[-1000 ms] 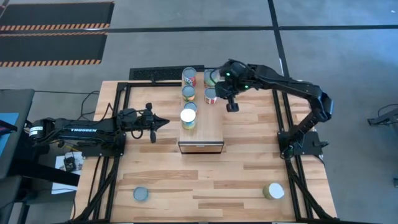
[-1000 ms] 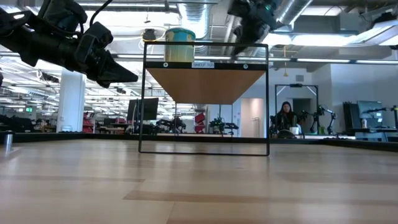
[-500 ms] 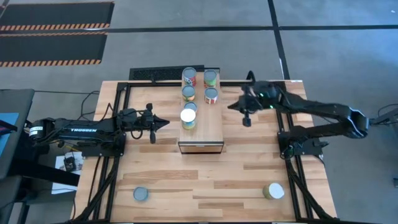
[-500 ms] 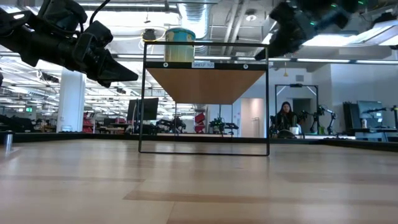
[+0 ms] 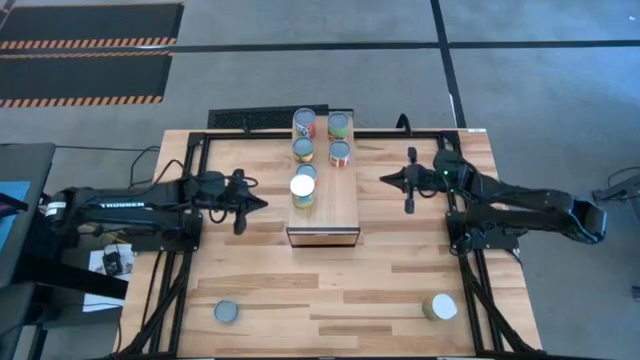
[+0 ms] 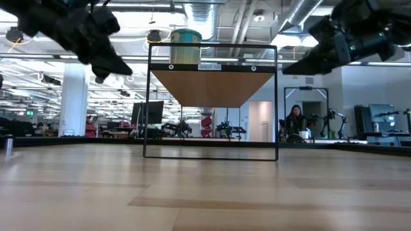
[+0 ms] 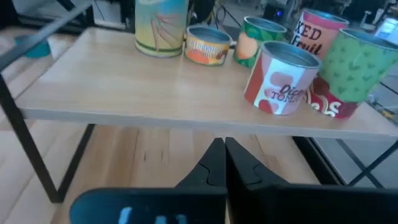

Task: Pick and place cans onto a shelf
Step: Put the canned tuna on the shelf aligned with other cans

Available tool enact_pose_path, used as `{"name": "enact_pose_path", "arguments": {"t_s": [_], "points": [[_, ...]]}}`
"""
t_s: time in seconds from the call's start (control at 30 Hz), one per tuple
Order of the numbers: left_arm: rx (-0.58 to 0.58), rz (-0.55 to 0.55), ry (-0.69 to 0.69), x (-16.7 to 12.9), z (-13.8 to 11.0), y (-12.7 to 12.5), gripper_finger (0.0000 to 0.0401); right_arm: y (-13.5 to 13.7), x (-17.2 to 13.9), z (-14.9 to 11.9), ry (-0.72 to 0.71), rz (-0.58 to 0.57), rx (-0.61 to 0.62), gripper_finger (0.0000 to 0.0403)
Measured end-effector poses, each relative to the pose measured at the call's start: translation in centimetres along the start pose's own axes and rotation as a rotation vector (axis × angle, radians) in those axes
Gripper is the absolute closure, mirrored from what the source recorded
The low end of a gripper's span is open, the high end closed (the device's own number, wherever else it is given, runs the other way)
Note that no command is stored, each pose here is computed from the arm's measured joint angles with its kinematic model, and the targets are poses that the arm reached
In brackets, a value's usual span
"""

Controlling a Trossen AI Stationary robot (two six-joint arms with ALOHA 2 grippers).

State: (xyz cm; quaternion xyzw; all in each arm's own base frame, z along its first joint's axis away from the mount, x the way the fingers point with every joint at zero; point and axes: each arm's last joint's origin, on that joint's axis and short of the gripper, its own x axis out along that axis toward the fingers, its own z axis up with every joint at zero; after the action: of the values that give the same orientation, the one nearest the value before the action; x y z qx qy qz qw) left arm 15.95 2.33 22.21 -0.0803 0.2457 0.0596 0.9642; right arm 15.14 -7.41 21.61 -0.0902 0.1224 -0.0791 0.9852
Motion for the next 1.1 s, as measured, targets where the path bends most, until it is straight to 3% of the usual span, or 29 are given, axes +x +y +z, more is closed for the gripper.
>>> {"name": "enact_pose_path", "arguments": {"t_s": [0.33,0.63,0.83,1.1], "points": [[-0.111,0.037,0.23,-1.4,2.9,-4.8,0.0401,-1.1,-1.2,-3.8,-0.104,-0.002,0.06,0.0398],[-0.181,0.085,0.524,-0.1,3.9,-9.9,0.0401,-1.1,-1.4,-4.4,-0.101,-0.019,0.071,0.0396],[-0.311,0.081,0.651,0.4,2.9,-13.1,0.0401,-1.2,-1.5,-4.3,-0.108,-0.024,0.033,0.0398],[-0.484,0.125,0.841,0.5,-0.5,-17.4,0.0401,-1.2,-1.4,-4.3,-0.107,-0.023,0.038,0.0396]]}}
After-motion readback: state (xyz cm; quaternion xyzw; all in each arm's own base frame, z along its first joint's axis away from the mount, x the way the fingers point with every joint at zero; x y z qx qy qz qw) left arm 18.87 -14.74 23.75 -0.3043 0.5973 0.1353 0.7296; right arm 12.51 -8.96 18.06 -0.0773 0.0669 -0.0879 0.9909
